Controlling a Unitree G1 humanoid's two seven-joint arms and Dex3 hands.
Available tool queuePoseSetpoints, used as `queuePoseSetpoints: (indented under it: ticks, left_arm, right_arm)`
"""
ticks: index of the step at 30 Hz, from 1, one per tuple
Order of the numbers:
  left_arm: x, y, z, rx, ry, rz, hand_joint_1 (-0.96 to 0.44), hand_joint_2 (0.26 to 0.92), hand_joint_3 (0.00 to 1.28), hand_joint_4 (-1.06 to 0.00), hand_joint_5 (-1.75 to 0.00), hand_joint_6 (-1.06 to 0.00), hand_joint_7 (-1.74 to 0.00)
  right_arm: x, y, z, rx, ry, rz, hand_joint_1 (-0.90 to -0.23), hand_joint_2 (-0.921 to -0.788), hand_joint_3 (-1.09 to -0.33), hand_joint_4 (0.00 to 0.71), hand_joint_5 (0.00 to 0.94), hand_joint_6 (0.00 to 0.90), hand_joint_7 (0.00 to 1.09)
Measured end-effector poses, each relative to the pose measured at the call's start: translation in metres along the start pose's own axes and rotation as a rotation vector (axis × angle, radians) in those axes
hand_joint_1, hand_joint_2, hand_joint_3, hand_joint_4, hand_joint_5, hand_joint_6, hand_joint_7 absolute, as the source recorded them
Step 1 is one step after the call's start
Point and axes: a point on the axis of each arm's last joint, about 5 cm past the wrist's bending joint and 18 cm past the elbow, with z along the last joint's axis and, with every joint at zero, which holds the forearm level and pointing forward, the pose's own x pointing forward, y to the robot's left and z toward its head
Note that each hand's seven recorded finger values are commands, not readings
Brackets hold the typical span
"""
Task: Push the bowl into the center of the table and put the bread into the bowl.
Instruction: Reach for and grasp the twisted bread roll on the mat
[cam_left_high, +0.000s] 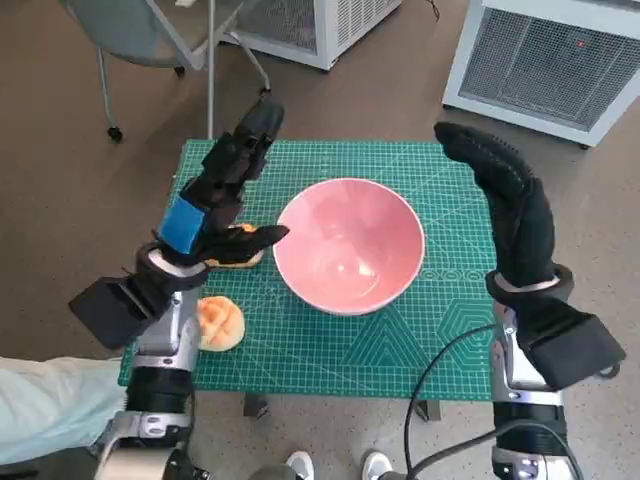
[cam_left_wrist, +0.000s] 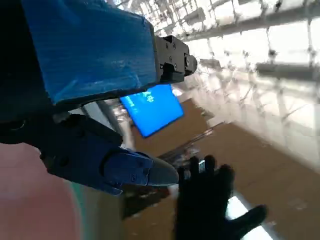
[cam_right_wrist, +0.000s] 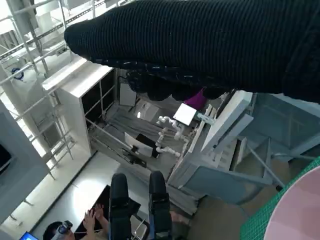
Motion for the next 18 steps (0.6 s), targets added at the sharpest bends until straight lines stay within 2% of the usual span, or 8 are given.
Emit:
queuePoseSetpoints:
  ticks: [2,4,9,13,16,18]
  left_arm:
    - [-0.002,0.014,0.007,0.113,0.065,-0.061,-0.14,0.828,0.02,-0.07,0.0,-0.2,-0.03]
    - [-0.002,0.028,0.015,0.215,0.148,-0.111,-0.05,0.806,0.01,-0.07,0.0,-0.21,-0.03]
    - [-0.001,0.055,0.035,0.377,0.346,-0.139,0.07,0.79,0.01,-0.05,0.0,-0.24,-0.03]
    - [0.002,0.062,0.045,0.419,0.433,-0.121,0.1,0.788,0.0,-0.05,0.0,-0.24,-0.03]
    - [0.003,0.062,0.048,0.44,0.474,-0.115,0.1,0.78,0.0,-0.05,0.0,-0.25,-0.03]
    - [0.005,0.06,0.047,0.485,0.541,-0.126,0.1,0.775,0.0,-0.04,0.0,-0.26,-0.03]
  right_arm:
    - [-0.0004,0.0,0.0,0.001,0.001,-0.001,-0.744,-0.921,-0.772,0.169,0.001,-0.001,0.53]
    - [-0.0007,0.0,0.0,0.003,0.003,-0.002,-0.744,-0.921,-0.772,0.169,0.001,-0.001,0.52]
    - [-0.0011,-0.001,0.0,0.015,0.004,-0.011,-0.744,-0.921,-0.773,0.168,0.001,-0.001,0.52]
    - [-0.0013,0.0,-0.001,0.019,0.007,-0.011,-0.744,-0.921,-0.774,0.168,0.001,-0.001,0.52]
    - [-0.0013,0.0,-0.001,0.02,0.009,-0.009,-0.74,-0.921,-0.774,0.168,0.001,-0.001,0.52]
    - [-0.0012,0.001,-0.001,0.022,0.009,-0.008,-0.736,-0.921,-0.774,0.168,0.001,-0.001,0.52]
